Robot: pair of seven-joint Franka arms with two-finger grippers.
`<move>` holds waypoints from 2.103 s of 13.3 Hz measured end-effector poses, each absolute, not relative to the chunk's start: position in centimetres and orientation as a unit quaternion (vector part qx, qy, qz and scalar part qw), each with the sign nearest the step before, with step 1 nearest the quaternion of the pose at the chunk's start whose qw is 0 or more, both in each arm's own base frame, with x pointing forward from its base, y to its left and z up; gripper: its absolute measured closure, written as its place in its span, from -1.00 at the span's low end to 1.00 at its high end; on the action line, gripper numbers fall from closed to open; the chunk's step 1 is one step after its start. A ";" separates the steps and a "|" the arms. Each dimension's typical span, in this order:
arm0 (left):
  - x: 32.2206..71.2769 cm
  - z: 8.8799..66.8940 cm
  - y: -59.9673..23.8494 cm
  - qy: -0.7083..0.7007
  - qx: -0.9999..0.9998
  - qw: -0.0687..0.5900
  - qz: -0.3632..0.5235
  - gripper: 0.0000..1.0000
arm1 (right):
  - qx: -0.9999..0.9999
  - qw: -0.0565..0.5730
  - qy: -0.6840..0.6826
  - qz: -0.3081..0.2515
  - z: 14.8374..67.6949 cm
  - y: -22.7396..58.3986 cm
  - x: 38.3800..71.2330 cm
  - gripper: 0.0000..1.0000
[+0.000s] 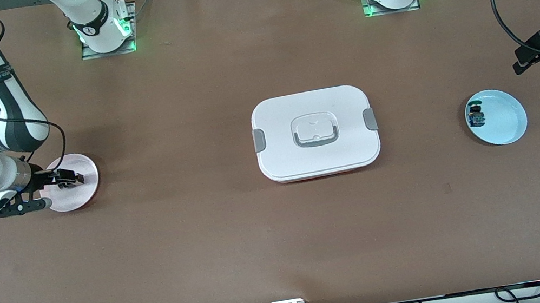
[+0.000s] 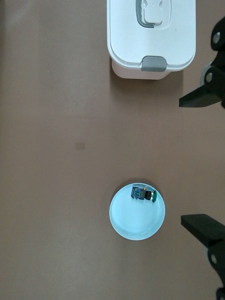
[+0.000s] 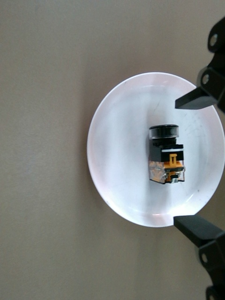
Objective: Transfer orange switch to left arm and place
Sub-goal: 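Lower the right gripper and close it on the orange switch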
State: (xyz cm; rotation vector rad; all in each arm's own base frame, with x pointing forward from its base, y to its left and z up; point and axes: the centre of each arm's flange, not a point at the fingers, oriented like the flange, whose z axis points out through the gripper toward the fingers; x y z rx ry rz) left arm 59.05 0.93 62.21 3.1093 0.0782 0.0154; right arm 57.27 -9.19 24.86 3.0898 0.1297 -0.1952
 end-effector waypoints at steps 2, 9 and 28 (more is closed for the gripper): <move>59.1 62.2 1.1 0.027 1.000 0.016 0.005 -1.00 | 0.997 0.020 0.055 -0.060 23.7 -9.6 56.7 -1.00; 59.1 62.1 1.9 0.035 0.999 0.023 0.004 -1.00 | 0.994 0.015 0.088 -0.063 20.3 -9.8 55.3 -1.00; 59.1 62.1 1.7 0.033 0.999 0.024 0.004 -1.00 | 0.988 0.008 0.141 -0.067 17.7 -10.4 54.9 -0.96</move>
